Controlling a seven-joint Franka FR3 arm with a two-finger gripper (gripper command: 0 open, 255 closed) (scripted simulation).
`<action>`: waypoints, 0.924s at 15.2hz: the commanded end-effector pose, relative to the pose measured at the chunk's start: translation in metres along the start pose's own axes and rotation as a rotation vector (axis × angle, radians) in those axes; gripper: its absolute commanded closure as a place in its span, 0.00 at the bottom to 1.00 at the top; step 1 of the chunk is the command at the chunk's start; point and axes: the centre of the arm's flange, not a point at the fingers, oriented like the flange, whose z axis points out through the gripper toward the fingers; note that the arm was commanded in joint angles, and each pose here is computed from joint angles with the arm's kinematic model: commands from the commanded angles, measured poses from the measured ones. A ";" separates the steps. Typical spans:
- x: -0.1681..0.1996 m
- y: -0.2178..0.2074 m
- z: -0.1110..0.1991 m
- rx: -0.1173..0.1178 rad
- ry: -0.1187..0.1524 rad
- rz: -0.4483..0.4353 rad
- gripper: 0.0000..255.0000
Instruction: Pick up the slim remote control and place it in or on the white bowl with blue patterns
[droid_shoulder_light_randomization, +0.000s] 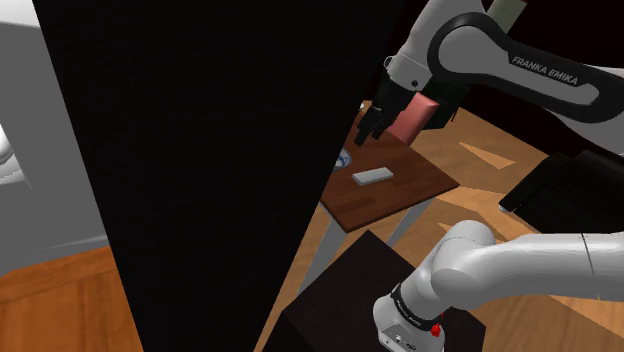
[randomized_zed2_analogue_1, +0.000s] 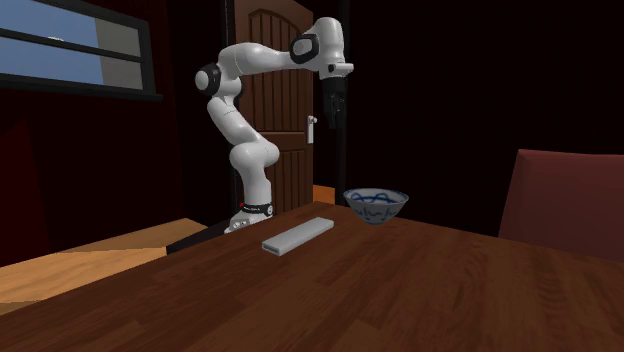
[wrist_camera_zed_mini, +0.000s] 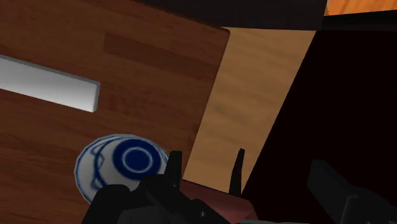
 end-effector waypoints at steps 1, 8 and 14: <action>0.000 0.000 0.000 0.000 0.000 0.000 0.00; -0.027 0.073 0.049 0.010 -0.027 -0.275 0.00; -0.035 0.139 0.091 0.019 -0.049 -0.512 0.00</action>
